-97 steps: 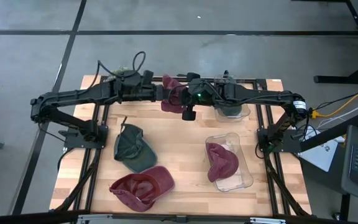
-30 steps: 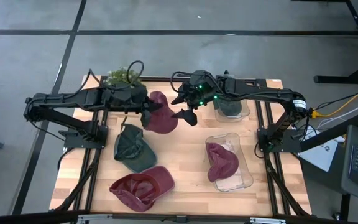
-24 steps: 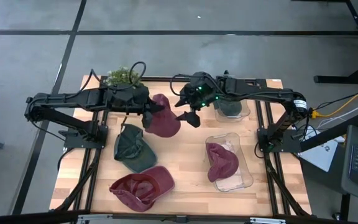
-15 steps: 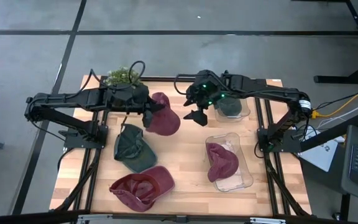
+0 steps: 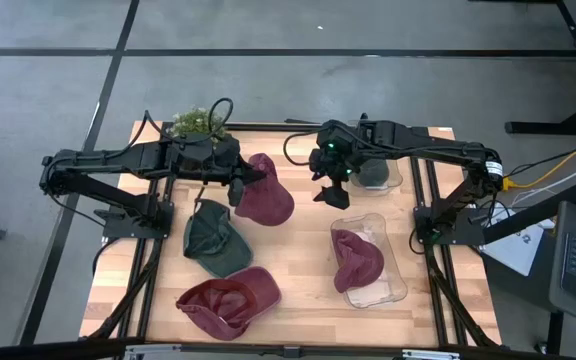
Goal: Pick & Place hat
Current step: Put the top red cap into the bottom transparent bin
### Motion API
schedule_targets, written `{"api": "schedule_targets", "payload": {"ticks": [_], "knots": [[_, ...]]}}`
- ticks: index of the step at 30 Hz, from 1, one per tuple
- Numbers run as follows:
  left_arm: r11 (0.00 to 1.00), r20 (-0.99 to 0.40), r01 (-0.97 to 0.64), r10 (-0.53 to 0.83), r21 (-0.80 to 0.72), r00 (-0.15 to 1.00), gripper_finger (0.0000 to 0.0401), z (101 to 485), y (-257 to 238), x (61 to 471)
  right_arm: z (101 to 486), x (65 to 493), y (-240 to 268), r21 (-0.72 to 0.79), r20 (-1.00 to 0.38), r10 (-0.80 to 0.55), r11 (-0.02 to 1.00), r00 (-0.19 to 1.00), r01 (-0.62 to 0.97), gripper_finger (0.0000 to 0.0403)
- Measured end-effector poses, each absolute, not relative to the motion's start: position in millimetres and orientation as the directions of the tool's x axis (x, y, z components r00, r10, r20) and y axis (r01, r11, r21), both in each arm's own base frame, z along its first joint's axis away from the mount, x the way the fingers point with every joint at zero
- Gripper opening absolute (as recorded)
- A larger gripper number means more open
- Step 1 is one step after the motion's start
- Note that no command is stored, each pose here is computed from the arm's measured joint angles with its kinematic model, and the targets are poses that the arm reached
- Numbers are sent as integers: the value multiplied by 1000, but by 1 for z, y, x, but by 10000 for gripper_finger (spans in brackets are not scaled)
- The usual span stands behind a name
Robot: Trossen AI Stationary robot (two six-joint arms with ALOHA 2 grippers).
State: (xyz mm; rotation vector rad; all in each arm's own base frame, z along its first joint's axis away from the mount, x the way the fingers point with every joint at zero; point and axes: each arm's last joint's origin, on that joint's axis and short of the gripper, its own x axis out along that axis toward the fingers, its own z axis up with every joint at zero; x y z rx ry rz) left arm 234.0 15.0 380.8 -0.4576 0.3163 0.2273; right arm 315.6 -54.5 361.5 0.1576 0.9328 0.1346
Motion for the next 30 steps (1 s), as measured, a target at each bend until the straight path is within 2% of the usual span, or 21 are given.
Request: {"api": "schedule_targets", "payload": {"ticks": [12,18,22,30], "knots": [[814,-353,-386,241,-433,904,8,374,4,246,368,285,-44,152,-855,225,970,467,-190,323],[795,-330,-403,270,-454,905,7,368,-1,264,385,256,-38,110,-819,209,971,535,-212,323],[790,-259,-374,279,-486,925,8,367,-2,280,385,235,-35,89,-790,192,975,582,-201,323],[777,-158,-337,300,-531,941,7,366,-2,301,358,204,-30,113,-751,163,987,641,-118,323]]}}
